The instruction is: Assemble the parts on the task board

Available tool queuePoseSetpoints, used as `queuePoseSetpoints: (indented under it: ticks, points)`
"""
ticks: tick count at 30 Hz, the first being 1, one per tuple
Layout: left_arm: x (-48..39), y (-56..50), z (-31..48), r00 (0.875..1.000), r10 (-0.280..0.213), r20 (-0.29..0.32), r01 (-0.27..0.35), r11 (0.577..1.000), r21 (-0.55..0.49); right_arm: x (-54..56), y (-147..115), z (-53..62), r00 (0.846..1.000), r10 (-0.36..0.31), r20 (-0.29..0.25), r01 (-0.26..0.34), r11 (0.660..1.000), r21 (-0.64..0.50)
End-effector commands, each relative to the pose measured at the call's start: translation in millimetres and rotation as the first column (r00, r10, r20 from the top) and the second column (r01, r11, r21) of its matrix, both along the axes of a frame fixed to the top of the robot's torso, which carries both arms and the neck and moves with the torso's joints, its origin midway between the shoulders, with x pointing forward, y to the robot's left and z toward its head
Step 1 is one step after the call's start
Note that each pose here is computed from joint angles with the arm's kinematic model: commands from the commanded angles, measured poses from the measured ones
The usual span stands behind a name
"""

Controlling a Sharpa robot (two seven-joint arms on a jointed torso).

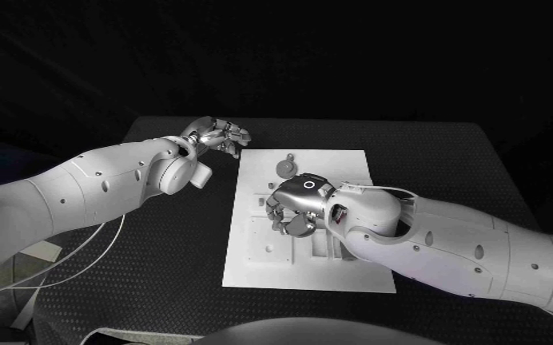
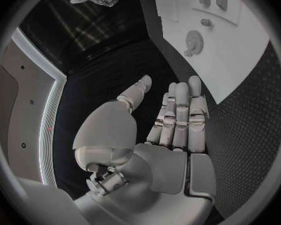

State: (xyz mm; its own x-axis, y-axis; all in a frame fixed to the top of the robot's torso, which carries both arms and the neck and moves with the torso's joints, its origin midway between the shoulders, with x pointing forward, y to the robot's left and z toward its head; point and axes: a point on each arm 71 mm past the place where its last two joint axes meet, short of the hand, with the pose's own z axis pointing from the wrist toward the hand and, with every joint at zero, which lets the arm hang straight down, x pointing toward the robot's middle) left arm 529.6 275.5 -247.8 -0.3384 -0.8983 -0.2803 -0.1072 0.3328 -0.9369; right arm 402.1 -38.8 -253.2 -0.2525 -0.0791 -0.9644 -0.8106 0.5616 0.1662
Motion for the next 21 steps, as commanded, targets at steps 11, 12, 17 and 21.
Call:
queuePoseSetpoints:
  ticks: [11,12,17,21]
  points:
    - [0.1,-4.9,1.6,1.000,-0.017,0.001,0.017,1.000,-0.014,-10.5,12.7,-24.4,0.998,0.064,-0.010,-0.064,0.996,-0.067]
    - [0.1,-5.1,1.6,1.000,-0.018,0.000,0.018,1.000,-0.014,-11.4,13.8,-26.6,0.998,0.068,-0.012,-0.068,0.995,-0.070]
    - [0.3,-5.9,1.5,1.000,-0.020,0.000,0.020,1.000,-0.015,-14.5,17.7,-33.6,0.997,0.079,-0.014,-0.079,0.994,-0.077]
    - [0.4,-5.8,1.4,1.000,-0.020,0.000,0.020,1.000,-0.015,-17.7,19.7,-38.1,0.996,0.088,-0.003,-0.087,0.993,-0.083]
